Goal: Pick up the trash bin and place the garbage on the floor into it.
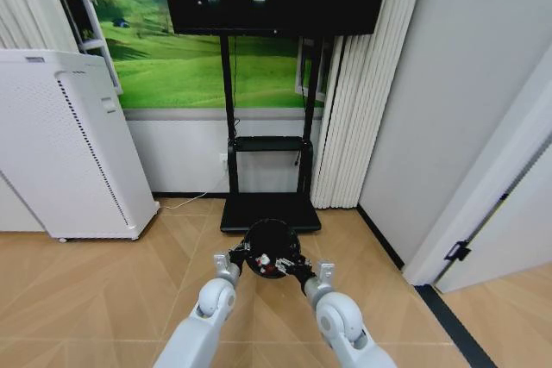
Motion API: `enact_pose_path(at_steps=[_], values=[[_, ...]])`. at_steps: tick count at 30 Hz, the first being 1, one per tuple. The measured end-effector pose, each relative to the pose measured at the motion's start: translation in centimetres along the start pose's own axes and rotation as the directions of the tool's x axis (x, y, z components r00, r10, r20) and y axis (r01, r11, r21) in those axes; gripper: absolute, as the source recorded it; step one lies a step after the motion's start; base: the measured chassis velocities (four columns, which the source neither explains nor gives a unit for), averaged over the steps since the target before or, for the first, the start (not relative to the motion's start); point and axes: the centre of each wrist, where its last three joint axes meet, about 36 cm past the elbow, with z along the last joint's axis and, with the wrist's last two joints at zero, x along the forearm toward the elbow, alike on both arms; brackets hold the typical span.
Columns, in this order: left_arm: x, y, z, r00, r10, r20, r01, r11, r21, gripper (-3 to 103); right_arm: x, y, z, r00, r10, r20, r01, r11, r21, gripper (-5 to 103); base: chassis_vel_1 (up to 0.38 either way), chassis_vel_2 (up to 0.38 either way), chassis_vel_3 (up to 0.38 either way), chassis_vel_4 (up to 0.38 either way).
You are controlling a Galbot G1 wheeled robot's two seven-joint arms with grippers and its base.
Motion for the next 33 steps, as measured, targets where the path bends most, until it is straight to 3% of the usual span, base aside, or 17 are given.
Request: enact_pose_path(at_steps=[5, 6, 8, 11, 21, 33], values=[[1.5, 2.1, -0.5, 0.999, -0.033, 0.014, 0.033, 0.999, -0.01, 6, 1.2, -2.2, -0.1, 0.985, 0.083, 0.152, -0.084, 0.996, 0.001, 100, 0.0, 0.0, 0.0, 0.0], [2.4, 3.1, -1.1, 0.998, -0.049, 0.03, 0.049, 0.999, -0.015, 6, 1.8, -3.0, 0.3, 0.968, 0.135, 0.212, -0.145, 0.989, 0.036, 100, 0.0, 0.0, 0.0, 0.0], [2.8, 3.4, -1.4, 0.998, -0.055, 0.037, 0.056, 0.998, -0.016, 6, 2.1, -3.2, 0.4, 0.962, 0.149, 0.228, -0.165, 0.985, 0.05, 100, 0.0, 0.0, 0.0, 0.0], [5.0, 5.2, -2.9, 0.993, -0.092, 0.068, 0.095, 0.995, -0.033, 6, 3.5, -4.0, 1.9, 0.93, 0.208, 0.303, -0.263, 0.953, 0.152, 100, 0.0, 0.0, 0.0, 0.0], [8.2, 7.0, -3.7, 0.986, -0.143, 0.087, 0.147, 0.988, -0.041, 6, 4.4, -4.8, 6.0, 0.93, 0.235, 0.283, -0.3, 0.93, 0.214, 100, 0.0, 0.0, 0.0, 0.0], [7.1, 6.7, -4.4, 0.983, -0.151, 0.1, 0.155, 0.987, -0.034, 6, 5.0, -4.7, 5.8, 0.926, 0.237, 0.293, -0.306, 0.927, 0.216, 100, 0.093, -0.03, -0.091, 0.029]])
